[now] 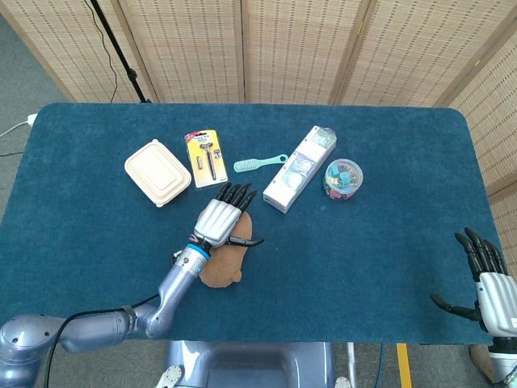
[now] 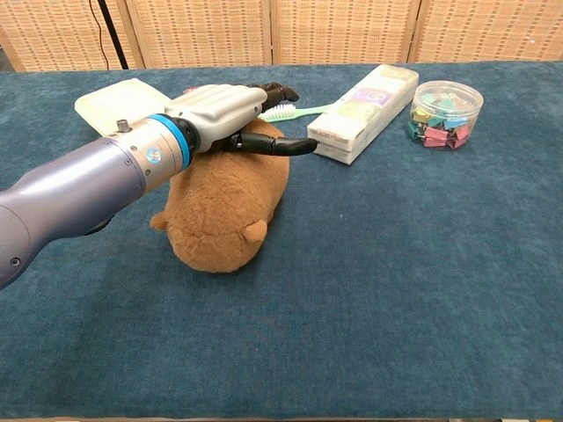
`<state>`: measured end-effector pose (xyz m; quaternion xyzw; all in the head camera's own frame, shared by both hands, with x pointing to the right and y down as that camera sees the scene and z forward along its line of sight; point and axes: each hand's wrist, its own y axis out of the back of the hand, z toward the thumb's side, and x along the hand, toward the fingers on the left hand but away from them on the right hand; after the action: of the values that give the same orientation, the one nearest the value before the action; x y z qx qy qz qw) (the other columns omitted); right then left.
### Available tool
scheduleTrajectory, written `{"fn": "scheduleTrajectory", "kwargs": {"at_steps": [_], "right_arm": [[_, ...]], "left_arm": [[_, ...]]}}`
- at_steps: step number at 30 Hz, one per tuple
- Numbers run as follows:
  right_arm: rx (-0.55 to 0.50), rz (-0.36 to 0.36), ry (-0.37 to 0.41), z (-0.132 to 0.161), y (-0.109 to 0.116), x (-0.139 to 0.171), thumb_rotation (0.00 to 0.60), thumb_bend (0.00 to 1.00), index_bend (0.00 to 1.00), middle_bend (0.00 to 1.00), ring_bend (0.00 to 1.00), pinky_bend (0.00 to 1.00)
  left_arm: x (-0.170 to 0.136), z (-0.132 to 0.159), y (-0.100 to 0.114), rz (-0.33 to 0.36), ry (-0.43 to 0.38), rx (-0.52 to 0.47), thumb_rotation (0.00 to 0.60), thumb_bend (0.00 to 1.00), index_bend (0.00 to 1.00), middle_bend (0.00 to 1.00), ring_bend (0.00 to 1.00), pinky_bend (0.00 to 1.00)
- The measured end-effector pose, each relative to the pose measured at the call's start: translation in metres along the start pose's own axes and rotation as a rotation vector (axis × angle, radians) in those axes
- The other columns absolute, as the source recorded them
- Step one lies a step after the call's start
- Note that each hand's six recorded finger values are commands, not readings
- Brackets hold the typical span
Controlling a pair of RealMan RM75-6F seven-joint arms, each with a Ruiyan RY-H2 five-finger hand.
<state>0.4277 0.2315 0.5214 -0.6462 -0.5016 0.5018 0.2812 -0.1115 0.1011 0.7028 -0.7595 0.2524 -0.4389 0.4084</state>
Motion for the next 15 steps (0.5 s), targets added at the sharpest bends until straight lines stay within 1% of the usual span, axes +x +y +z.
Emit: {"fn": "scheduleTrajectory", "kwargs": {"at_steps": [5, 15], "right_arm": [[-0.004, 0.004, -0.002, -0.001, 0.000, -0.001, 0.600, 0.00, 0.00, 0.00, 0.00, 0.00], [-0.015, -0.003, 0.002, 0.000, 0.003, 0.001, 0.600, 0.00, 0.00, 0.00, 0.00, 0.00]], "left_arm": [[0.003, -0.002, -0.005, -0.006, 0.008, 0.001, 0.010, 0.00, 0.00, 0.00, 0.00, 0.00], [0.008, -0.004, -0.015, 0.014, 0.002, -0.015, 0.007, 0.00, 0.00, 0.00, 0.00, 0.00]]}}
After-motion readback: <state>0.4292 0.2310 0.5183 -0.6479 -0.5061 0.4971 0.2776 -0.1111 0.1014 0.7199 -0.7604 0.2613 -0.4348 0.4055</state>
